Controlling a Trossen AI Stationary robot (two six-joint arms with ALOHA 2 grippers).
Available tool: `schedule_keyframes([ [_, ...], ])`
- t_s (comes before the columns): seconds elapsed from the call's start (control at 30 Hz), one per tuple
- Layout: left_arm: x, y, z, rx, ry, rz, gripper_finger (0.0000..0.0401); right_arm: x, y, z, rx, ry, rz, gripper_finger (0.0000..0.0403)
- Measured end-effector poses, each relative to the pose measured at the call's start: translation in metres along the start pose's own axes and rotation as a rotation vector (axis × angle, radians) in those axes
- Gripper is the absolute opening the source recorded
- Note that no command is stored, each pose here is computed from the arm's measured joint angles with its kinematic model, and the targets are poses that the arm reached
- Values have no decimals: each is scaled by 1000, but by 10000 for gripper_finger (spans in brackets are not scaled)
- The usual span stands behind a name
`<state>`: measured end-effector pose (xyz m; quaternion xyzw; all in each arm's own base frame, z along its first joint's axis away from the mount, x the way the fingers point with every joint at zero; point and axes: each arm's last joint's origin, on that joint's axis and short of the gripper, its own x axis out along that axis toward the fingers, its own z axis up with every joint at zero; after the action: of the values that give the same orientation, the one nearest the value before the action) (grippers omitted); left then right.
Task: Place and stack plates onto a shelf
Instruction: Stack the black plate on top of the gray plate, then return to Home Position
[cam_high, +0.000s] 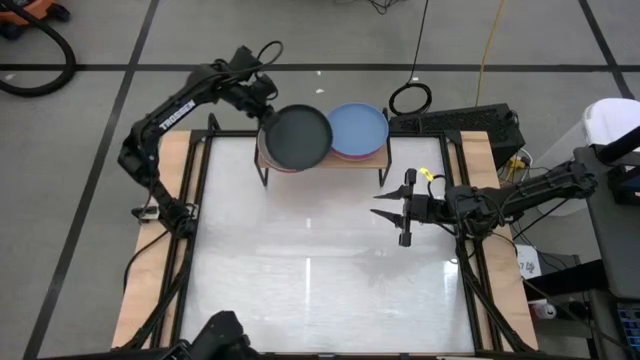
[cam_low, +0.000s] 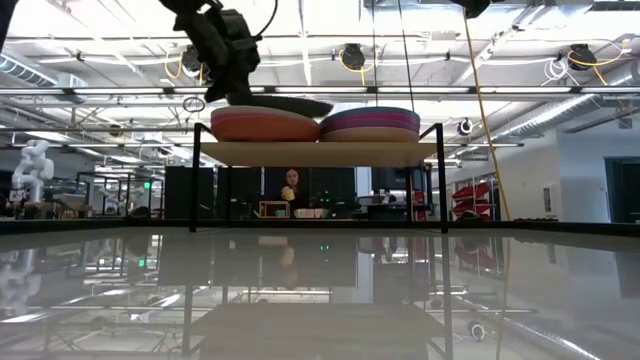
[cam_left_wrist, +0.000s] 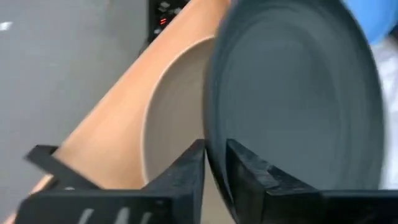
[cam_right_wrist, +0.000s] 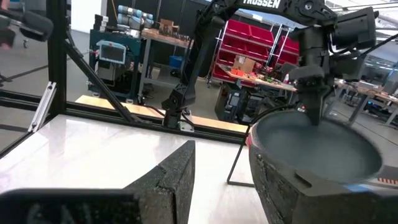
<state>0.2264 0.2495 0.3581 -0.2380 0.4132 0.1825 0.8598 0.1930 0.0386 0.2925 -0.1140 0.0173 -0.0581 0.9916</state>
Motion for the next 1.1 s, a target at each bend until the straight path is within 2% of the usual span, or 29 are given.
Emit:
schedule_keyframes([
  [0.17, -2, 1, -2, 32, 28, 110, 111, 0, 0, 0, 0, 0, 0, 132],
  [0.33, -12, -2, -3, 47, 5, 133, 144, 0, 0, 0, 0, 0, 0, 132],
  [0.5, -55, -17, -1, 88, -105, 128, 151, 0, 0, -2, -11, 25, 6, 132],
  [0.57, -76, -29, -6, 122, -180, 69, 151, -6, -1, -4, -26, 57, 14, 132],
  [0.63, -94, -44, -18, 190, -240, 8, 151, -16, -6, -1, -5, 56, 12, 132],
  [0.73, -116, -63, -37, 268, -345, -5, 151, -36, -15, 6, 65, 16, 17, 132],
  [0.9, -147, -89, -79, 357, -682, -27, 151, -58, -21, 5, 127, -34, 47, 132],
  [1.0, -143, -99, -106, 382, -800, -98, 152, -62, -19, -13, 82, -40, 38, 132],
  [1.1, -133, -102, -136, 391, -857, -152, 152, -67, -18, -24, 60, -87, 26, 132],
])
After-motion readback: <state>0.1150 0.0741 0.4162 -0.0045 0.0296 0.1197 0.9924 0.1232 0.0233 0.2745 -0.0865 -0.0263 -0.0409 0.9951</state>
